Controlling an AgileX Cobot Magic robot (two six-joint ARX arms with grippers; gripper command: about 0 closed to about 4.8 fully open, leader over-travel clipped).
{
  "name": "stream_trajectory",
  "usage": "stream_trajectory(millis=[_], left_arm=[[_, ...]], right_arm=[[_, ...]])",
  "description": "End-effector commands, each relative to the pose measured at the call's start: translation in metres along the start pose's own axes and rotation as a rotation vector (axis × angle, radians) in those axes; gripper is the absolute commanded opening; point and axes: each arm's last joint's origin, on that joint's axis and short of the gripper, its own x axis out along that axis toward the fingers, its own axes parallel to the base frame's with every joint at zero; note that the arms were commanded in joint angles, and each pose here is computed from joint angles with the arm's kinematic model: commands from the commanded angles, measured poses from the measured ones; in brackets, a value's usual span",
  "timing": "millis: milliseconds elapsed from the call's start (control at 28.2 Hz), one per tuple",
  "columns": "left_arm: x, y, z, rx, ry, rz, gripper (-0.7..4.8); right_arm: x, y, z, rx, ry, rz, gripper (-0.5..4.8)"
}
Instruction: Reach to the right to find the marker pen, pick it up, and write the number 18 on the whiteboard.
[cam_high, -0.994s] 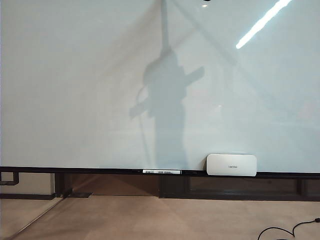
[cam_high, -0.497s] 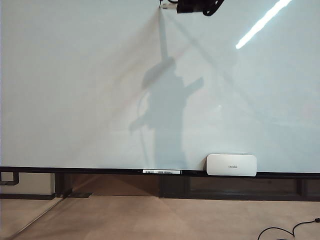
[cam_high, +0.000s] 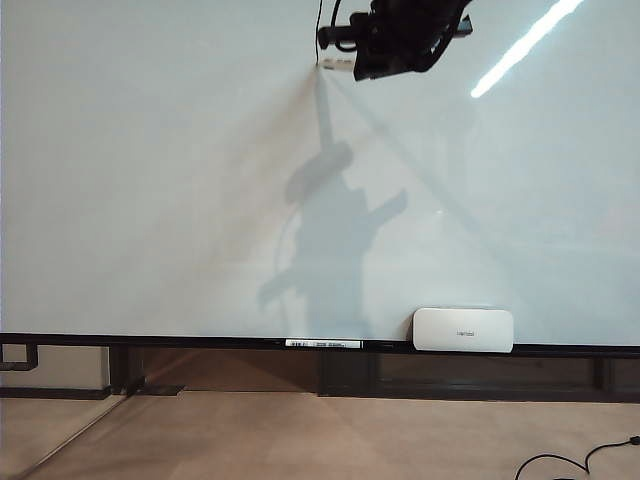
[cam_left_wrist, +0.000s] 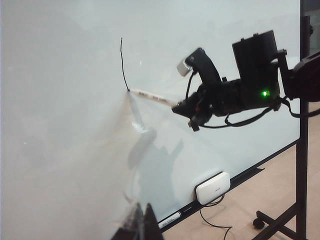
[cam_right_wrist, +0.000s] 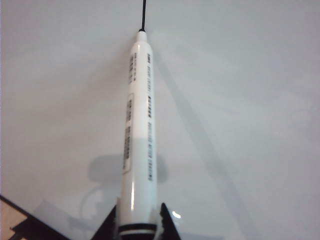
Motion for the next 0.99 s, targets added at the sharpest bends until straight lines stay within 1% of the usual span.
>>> stream_trajectory(millis=[35,106,213,319,461,603,674,816,994], left_arm=[[0.000,0.000,0.002,0.011,-0.013,0.005,-0.05],[0.000,0.000,0.002,0.011,-0.013,0.005,-0.05],[0.000,0.000,0.002,0.011,-0.013,0.005,-0.05],[0.000,0.000,0.002,0.010,-0.009,0.004,-0.05],[0.000,0.000,0.001,0.009,-0.007,0.004,-0.05],[0.000,0.000,0.001,0.009,-0.006,0.003,-0.05],[0.000,0.000,0.001,0.009,-0.006,0.004,-0.05],[0.000,0.000,0.001,0.009,-0.005,0.003,-0.05],[0.000,0.000,0.001,0.008,-0.005,0.003,-0.05]], right_arm=[[-0.001,0.000,-0.001,0.009,-0.001,-0.012,-0.02],[-0.002,0.001,-0.001,0.012,-0.023,-0.008,-0.02],[-0.008,0.002,0.006,0.020,-0.093,-0.011,-0.02],[-0.020,0.004,0.020,0.014,-0.142,-0.025,-0.02],[-0.038,0.007,0.040,-0.023,-0.208,-0.019,-0.02],[-0.048,0.003,0.054,-0.058,-0.277,-0.098,-0.02],[-0.048,0.002,0.055,-0.056,-0.293,-0.108,-0.01],[-0.048,0.000,0.055,-0.070,-0.287,-0.137,-0.01],[-0.049,-0.001,0.059,-0.063,-0.323,-0.163,-0.02]])
